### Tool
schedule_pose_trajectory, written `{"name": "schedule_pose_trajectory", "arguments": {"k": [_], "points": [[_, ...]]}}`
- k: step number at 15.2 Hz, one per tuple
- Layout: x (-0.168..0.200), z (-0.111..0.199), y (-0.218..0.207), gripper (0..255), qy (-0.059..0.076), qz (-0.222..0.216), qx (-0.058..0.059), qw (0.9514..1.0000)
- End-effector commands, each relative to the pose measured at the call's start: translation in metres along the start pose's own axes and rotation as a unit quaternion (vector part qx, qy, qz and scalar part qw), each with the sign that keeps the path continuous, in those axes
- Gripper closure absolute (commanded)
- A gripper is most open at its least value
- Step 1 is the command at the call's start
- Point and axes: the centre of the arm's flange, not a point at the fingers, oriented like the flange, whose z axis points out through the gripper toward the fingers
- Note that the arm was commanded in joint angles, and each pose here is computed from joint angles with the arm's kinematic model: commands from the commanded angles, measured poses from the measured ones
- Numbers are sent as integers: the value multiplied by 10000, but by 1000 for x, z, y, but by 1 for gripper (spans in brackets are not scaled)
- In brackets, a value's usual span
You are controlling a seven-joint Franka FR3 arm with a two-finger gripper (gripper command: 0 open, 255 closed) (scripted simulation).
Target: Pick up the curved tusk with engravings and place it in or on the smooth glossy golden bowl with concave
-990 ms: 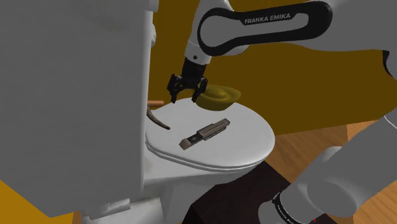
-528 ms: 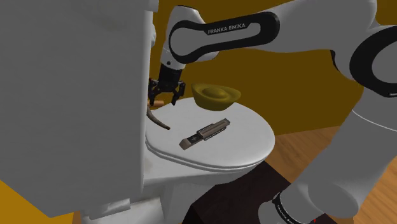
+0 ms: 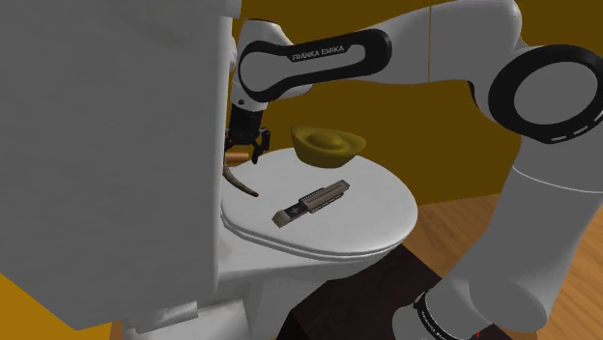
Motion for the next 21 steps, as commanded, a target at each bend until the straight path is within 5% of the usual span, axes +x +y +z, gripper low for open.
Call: {"name": "schedule_pose_trajectory", "arguments": {"k": [1,10,11,21], "points": [[5,29,-15,0,186,-71,196,9996],[5,38,-16,0,186,-71,196,9996],[8,40,-17,255,186,-71,198,9996],[5,32,-16,255,186,-71,196,9996]]}}
